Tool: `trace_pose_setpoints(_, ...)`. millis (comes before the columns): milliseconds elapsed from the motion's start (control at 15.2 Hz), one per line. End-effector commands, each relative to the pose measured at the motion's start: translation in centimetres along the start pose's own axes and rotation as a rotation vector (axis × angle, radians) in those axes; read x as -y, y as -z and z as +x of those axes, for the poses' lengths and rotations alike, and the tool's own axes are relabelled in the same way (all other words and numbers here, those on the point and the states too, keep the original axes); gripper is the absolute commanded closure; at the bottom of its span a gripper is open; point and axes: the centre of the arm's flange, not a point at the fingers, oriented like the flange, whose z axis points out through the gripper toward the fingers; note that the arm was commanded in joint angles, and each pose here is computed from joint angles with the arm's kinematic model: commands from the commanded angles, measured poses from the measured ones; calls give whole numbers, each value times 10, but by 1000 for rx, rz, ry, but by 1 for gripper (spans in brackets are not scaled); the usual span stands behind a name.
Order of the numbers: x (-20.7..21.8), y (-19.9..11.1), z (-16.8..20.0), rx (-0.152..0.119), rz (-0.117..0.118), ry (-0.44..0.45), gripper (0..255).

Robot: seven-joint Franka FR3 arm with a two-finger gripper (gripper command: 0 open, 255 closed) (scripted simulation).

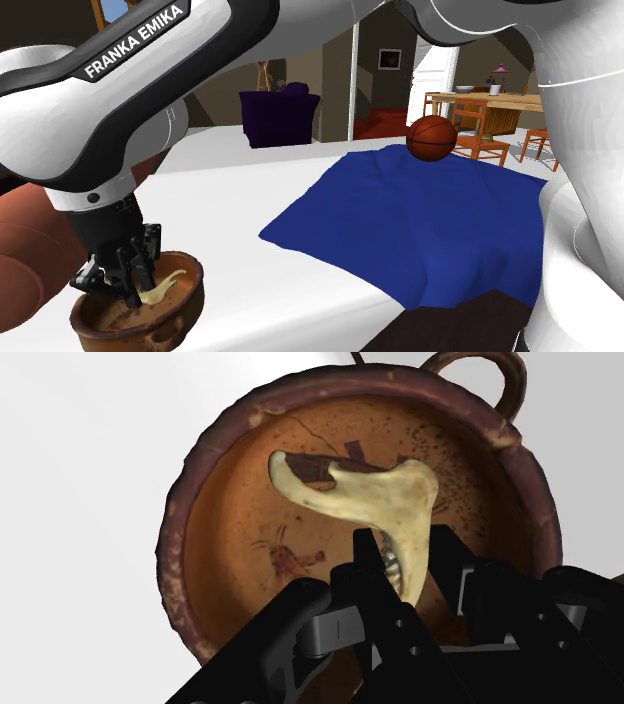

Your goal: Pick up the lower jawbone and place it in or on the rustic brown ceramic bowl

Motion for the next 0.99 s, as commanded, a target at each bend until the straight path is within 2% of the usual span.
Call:
trace_pose_setpoints(0,0,0,0,0,0,0,255)
trace_pose_setpoints(132,0,0,0,0,0,0,255)
trace_pose_setpoints(198,0,0,0,0,0,0,0)
trace_pose_setpoints(528,0,0,0,0,0,0,0)
trace_pose_setpoints(792,0,50,0,0,0,0,0)
trace_pose_setpoints(924,0,50,0,0,0,0,0)
